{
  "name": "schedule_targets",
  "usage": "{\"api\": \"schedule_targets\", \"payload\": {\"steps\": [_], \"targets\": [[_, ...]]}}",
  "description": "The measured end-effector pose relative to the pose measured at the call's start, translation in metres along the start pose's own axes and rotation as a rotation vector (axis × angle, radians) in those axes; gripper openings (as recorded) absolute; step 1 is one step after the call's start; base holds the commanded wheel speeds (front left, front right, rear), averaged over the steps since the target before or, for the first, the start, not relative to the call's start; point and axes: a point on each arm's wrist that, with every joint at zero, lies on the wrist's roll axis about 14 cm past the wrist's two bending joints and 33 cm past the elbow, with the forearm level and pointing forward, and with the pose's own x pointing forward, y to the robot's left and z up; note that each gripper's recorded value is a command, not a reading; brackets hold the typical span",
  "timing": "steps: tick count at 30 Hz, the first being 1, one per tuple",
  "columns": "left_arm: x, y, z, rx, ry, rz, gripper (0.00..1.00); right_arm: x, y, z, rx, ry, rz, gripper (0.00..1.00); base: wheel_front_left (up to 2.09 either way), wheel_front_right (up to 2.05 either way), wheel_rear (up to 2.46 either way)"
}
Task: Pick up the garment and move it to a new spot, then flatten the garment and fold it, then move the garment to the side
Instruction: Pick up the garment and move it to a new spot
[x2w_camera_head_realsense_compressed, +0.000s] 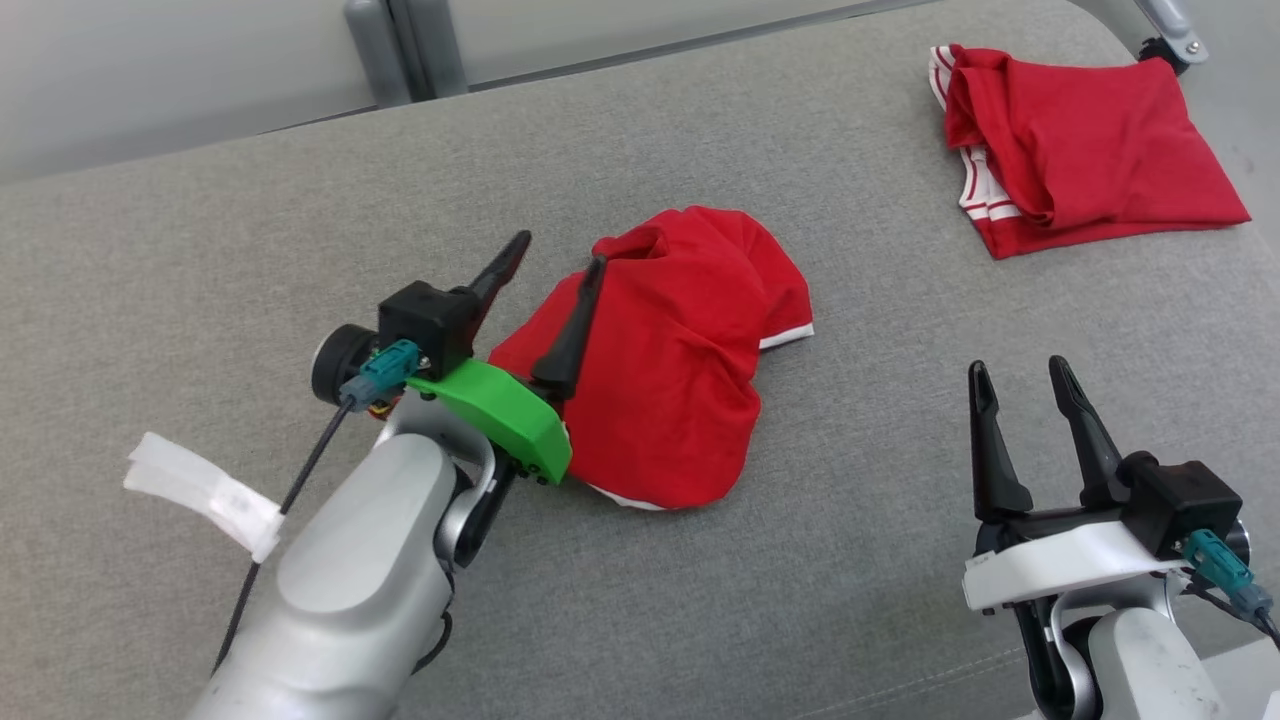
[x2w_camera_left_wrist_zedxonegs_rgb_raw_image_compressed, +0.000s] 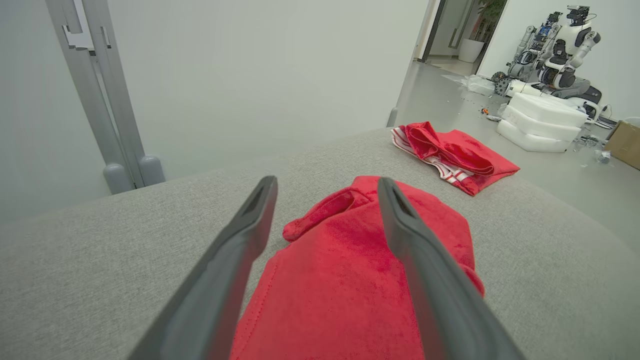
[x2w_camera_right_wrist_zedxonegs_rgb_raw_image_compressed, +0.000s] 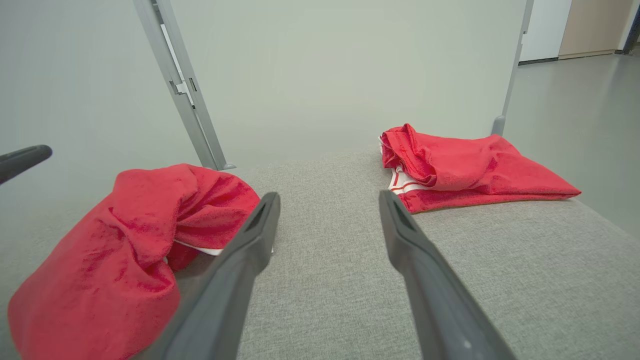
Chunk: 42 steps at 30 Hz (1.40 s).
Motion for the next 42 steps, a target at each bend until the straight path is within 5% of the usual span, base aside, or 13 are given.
{"api": "schedule_targets", "payload": {"steps": [8,18,29,42], "targets": [[-0.051,0.066,0.056,0.074,-0.159,0.229,1.00,0.005,0.022,0.009,-0.007,-0.033,0.070,1.00,0.00,0.00,0.00],[-0.150,0.109,0.073,0.162,-0.218,0.466,1.00,0.005,0.046,0.020,-0.009,-0.069,0.151,1.00,0.00,0.00,0.00],[-0.235,0.114,0.059,0.116,-0.242,0.652,1.00,-0.005,0.067,0.026,-0.013,-0.085,0.225,1.00,0.00,0.00,0.00],[-0.275,0.107,0.039,0.086,-0.229,0.726,1.00,-0.017,0.072,0.016,-0.013,-0.053,0.254,1.00,0.00,0.00,0.00]]}}
